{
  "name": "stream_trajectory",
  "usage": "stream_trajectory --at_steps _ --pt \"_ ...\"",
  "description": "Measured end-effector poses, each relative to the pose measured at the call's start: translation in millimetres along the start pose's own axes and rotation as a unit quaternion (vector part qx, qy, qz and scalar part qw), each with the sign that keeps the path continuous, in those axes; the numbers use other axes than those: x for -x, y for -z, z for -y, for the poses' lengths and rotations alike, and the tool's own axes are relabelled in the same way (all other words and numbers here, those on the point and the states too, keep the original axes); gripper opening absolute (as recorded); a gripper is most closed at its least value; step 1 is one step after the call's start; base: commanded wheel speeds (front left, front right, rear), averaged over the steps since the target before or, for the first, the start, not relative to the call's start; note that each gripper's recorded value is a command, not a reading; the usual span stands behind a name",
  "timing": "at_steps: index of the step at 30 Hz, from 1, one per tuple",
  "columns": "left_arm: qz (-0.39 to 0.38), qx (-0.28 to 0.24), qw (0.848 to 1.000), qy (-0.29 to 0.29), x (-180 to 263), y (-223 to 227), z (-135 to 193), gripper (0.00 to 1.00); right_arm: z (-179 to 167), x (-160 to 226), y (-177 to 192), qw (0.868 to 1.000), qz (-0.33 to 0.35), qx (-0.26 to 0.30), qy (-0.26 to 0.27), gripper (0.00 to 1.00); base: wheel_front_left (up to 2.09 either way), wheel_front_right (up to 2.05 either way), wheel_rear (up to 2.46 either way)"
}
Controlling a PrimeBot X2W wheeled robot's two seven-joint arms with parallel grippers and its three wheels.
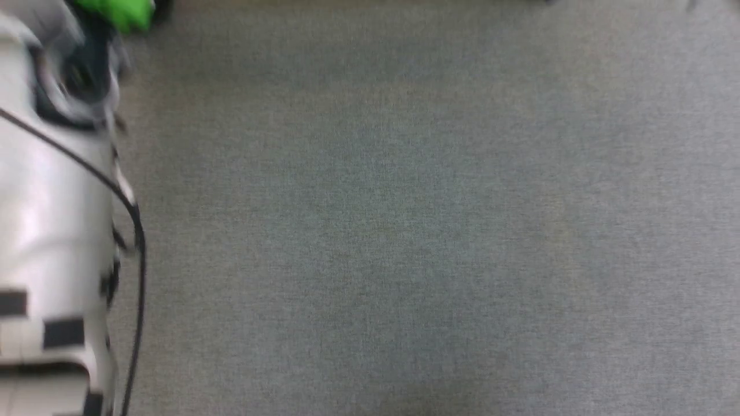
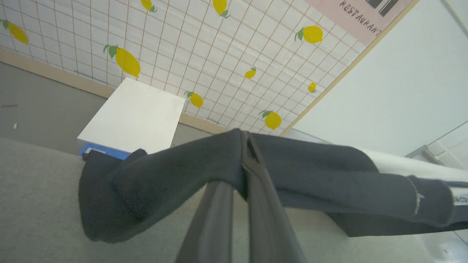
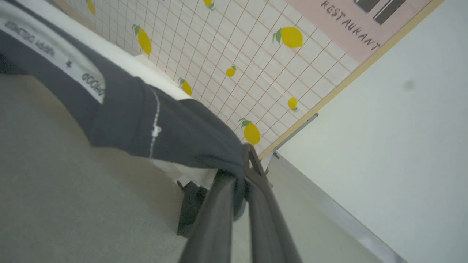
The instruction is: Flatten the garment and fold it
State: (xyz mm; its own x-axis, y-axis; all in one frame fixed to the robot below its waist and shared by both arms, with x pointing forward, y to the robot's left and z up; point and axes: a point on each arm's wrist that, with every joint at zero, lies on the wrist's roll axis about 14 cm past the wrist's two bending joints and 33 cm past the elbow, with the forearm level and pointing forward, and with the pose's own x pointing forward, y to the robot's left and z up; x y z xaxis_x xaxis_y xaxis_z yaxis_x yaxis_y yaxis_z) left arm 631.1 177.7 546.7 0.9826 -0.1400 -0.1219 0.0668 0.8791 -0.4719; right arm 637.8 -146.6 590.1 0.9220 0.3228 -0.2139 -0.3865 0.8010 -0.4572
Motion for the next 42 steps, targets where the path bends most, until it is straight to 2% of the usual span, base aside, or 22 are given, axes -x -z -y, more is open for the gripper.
stream_trajectory --at_steps 7,14,19,25,31,38,39,40,41,42 --pt "-0.085 -0.035 0.996 -0.015 68 62 -23 0.00 -66 71 59 0.991 -0.071 -0.042 -0.101 0.00 0.00 0.00 0.00" --pt "-0.146 0.015 0.988 -0.050 163 112 -36 0.00 -116 154 96 0.977 -0.130 -0.076 -0.151 0.00 0.00 0.00 0.00" --pt "-0.174 0.055 0.979 -0.087 224 142 -39 0.00 -145 203 120 0.967 -0.171 -0.107 -0.158 0.00 0.00 0.00 0.00" --pt "-0.196 0.080 0.970 -0.120 270 170 -39 0.00 -175 243 147 0.954 -0.213 -0.157 -0.145 0.00 0.00 0.00 0.00" --pt "-0.215 0.079 0.963 -0.145 296 191 -47 0.00 -209 271 173 0.938 -0.255 -0.190 -0.142 0.00 0.00 0.00 0.00" --pt "-0.242 0.056 0.956 -0.154 308 214 -54 0.00 -230 283 193 0.927 -0.276 -0.216 -0.132 0.00 0.00 0.00 0.00" --pt "-0.243 0.052 0.956 -0.154 308 215 -54 0.32 -229 283 194 0.928 -0.273 -0.221 -0.127 0.28 0.00 0.00 0.00" --pt "-0.243 0.050 0.956 -0.153 309 216 -54 0.92 -229 282 193 0.929 -0.269 -0.224 -0.123 0.83 0.00 0.00 0.00" --pt "-0.244 0.050 0.957 -0.152 309 216 -53 1.00 -228 282 193 0.929 -0.265 -0.229 -0.117 1.00 0.00 0.00 0.00" --pt "-0.242 0.052 0.957 -0.149 309 215 -52 1.00 -225 283 193 0.930 -0.260 -0.235 -0.108 1.00 0.00 0.00 0.00"
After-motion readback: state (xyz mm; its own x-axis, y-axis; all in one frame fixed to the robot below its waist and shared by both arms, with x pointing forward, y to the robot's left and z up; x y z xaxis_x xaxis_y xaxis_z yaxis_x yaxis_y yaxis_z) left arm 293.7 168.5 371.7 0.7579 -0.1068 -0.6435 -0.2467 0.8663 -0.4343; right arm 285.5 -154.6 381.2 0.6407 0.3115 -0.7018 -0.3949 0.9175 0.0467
